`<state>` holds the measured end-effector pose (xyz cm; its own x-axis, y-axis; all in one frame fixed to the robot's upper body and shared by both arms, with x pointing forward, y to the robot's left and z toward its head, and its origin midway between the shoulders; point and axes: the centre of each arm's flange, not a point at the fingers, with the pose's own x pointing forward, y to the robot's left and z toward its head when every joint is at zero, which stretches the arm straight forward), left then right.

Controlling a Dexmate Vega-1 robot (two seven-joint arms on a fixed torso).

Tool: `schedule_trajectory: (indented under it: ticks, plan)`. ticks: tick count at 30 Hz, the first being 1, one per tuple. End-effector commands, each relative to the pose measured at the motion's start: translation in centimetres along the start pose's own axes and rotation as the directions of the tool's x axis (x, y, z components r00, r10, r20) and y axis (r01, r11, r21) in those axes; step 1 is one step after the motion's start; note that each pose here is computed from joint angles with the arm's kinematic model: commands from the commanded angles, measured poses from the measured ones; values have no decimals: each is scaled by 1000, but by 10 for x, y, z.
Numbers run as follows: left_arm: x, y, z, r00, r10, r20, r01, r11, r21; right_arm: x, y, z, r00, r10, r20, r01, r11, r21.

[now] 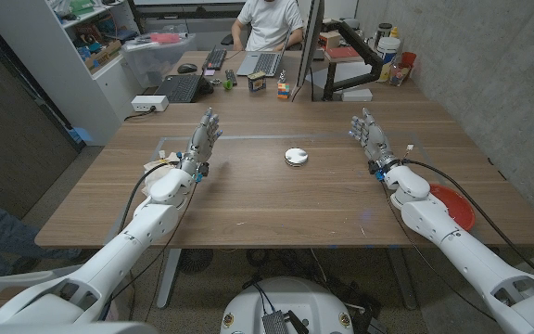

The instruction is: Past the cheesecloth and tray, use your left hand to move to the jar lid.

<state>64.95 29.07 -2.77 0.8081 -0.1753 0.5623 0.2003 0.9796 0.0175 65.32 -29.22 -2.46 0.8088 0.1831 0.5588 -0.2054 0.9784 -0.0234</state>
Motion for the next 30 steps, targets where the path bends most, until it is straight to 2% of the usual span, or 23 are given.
schedule_trajectory:
  ticks: [1,17,30]
  plan:
    - [-1,-1,1,1000,2,-11,-2,1000,3,2,0,0,1000,9,-6,-9,1000,1]
    - [-1,4,12,1000,3,-7,-2,1000,22,1,0,-4,1000,1,-3,-1,1000,11]
    - [-2,11,25,1000,8,-25,-5,990,143,0,-1,-2,1000,-12,12,12,1000,17]
